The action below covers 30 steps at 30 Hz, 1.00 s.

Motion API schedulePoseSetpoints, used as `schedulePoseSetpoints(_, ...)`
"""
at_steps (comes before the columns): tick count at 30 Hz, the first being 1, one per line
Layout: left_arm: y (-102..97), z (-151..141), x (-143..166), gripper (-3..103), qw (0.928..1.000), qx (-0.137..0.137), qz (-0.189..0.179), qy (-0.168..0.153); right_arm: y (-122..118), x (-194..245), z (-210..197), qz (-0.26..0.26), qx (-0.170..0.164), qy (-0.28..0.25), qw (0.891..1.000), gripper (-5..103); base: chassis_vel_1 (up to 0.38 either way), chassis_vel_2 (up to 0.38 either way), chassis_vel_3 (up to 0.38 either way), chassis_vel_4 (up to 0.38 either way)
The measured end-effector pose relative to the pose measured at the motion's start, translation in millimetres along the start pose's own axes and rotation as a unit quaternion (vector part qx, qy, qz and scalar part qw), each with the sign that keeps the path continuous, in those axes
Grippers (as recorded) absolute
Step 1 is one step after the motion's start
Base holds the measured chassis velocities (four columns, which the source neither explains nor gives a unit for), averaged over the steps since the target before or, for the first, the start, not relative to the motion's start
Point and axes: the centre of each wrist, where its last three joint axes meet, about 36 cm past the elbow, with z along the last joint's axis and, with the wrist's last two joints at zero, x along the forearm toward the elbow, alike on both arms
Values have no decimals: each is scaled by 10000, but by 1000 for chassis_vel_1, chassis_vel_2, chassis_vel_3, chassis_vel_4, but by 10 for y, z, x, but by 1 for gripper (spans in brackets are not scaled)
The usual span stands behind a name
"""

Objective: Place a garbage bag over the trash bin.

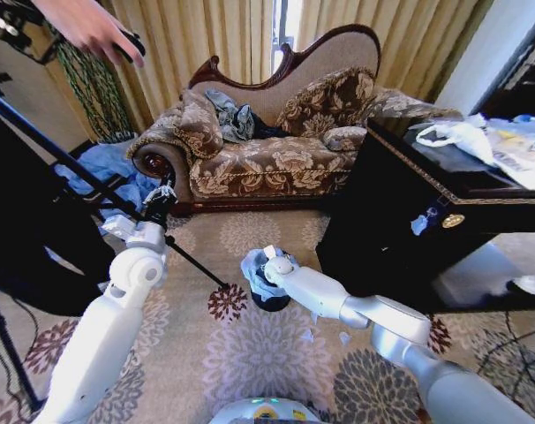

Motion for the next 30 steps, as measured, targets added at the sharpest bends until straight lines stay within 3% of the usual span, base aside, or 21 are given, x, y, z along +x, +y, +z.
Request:
schedulePoseSetpoints(14, -105, 57, -10, 0, 9999, 57, 117, 39, -428, 274, 145, 181, 29, -221, 9996, 100, 0, 0, 0, 0)
schedulePoseSetpoints(21, -128, 67, 11, 0, 9999, 40, 130, 64, -445, 131, 371, 408, 174, -437, 9981, 100, 0, 0, 0, 0)
schedulePoseSetpoints(30, -131, 62, 32, 0, 9999, 33, 130, 64, -498, 40, 312, 563, 262, -612, 9962, 100, 0, 0, 0, 0)
